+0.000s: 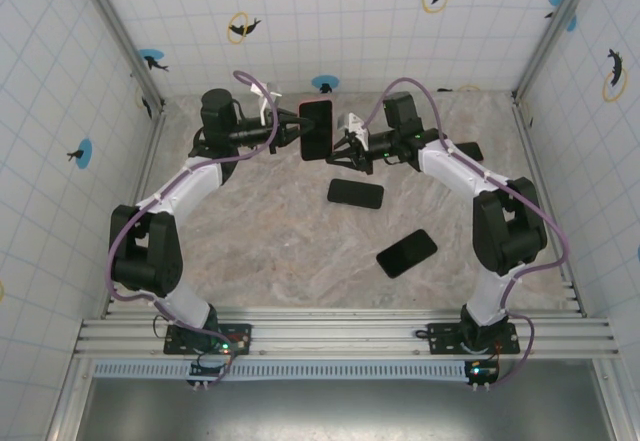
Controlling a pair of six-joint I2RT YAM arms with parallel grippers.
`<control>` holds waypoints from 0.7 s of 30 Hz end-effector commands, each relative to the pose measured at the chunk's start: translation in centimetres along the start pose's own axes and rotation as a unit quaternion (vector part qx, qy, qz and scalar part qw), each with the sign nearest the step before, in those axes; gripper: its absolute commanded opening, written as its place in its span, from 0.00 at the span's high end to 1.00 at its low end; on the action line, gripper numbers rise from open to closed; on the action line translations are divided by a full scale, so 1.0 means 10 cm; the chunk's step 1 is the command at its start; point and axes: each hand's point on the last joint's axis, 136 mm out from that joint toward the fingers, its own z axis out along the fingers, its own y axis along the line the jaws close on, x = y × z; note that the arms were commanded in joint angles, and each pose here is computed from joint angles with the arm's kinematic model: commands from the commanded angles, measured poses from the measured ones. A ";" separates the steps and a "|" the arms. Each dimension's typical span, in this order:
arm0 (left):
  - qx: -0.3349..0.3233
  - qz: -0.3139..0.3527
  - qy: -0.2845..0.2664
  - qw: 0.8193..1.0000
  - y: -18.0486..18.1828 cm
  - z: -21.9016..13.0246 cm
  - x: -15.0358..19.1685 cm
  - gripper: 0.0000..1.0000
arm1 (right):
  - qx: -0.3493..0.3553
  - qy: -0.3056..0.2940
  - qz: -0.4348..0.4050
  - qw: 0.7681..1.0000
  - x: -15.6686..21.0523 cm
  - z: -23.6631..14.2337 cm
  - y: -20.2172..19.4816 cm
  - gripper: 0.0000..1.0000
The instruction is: Take the phone out of the phone case
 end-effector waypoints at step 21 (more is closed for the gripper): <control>0.041 0.012 -0.010 0.999 -0.25 0.04 -0.22 1.00 | 0.017 -0.041 -0.040 0.998 -0.34 0.00 -0.05 0.82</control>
